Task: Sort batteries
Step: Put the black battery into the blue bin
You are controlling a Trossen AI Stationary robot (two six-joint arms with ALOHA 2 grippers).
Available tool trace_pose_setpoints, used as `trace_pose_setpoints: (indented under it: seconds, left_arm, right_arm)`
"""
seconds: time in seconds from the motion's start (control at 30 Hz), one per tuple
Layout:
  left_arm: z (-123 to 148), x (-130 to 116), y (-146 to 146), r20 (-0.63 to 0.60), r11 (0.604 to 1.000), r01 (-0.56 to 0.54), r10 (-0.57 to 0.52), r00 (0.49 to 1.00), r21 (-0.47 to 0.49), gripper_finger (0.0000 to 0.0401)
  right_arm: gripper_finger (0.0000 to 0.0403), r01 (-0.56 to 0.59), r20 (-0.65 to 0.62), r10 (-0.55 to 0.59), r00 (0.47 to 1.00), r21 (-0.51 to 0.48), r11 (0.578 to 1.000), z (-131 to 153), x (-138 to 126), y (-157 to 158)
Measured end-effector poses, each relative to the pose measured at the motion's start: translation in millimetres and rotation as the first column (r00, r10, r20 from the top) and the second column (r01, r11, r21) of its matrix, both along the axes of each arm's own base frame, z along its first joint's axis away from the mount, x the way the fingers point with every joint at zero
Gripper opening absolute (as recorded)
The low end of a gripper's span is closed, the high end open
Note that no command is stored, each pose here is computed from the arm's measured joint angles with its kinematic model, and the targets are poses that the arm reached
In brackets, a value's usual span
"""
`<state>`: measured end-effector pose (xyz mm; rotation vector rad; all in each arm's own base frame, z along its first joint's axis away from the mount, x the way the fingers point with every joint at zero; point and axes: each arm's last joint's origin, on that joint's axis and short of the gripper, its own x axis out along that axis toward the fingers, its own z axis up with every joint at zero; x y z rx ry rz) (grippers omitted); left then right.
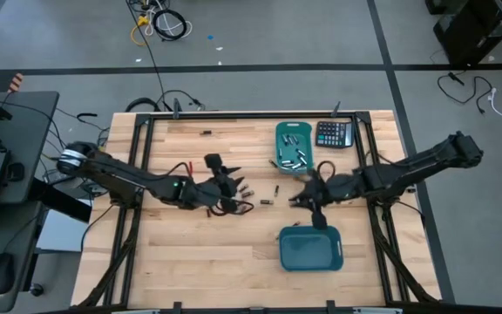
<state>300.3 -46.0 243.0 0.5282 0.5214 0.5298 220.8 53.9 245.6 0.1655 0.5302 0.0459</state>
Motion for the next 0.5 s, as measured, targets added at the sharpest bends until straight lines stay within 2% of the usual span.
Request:
trace_pose_setpoints:
  seconds: [0.1,0.23,0.37,0.5]
  left_arm:
    - [0,-10,2,-0.039,0.999,-0.054,0.054,0.998,-0.004,0.0158]
    - [-5,-16,7,-0.078,0.993,-0.114,0.112,0.991,-0.023,0.0158]
    - [-10,-18,15,-0.082,0.979,-0.186,0.18,0.98,-0.082,0.0158]
    - [-14,-22,22,-0.091,0.96,-0.25,0.24,0.967,-0.124,0.0158]
  right_arm:
    - [0.0039,-0.11,-0.14,0.117,0.983,0.058,0.992,-17,0,13]
    - [0.0039,-0.268,-0.23,0.292,0.928,0.131,0.955,-33,-1,36]
    - [0.0039,-0.242,-0.395,0.297,0.87,0.183,0.953,-54,-4,45]
    - [0.0039,-0.212,-0.541,0.273,0.795,0.174,0.962,-73,-10,50]
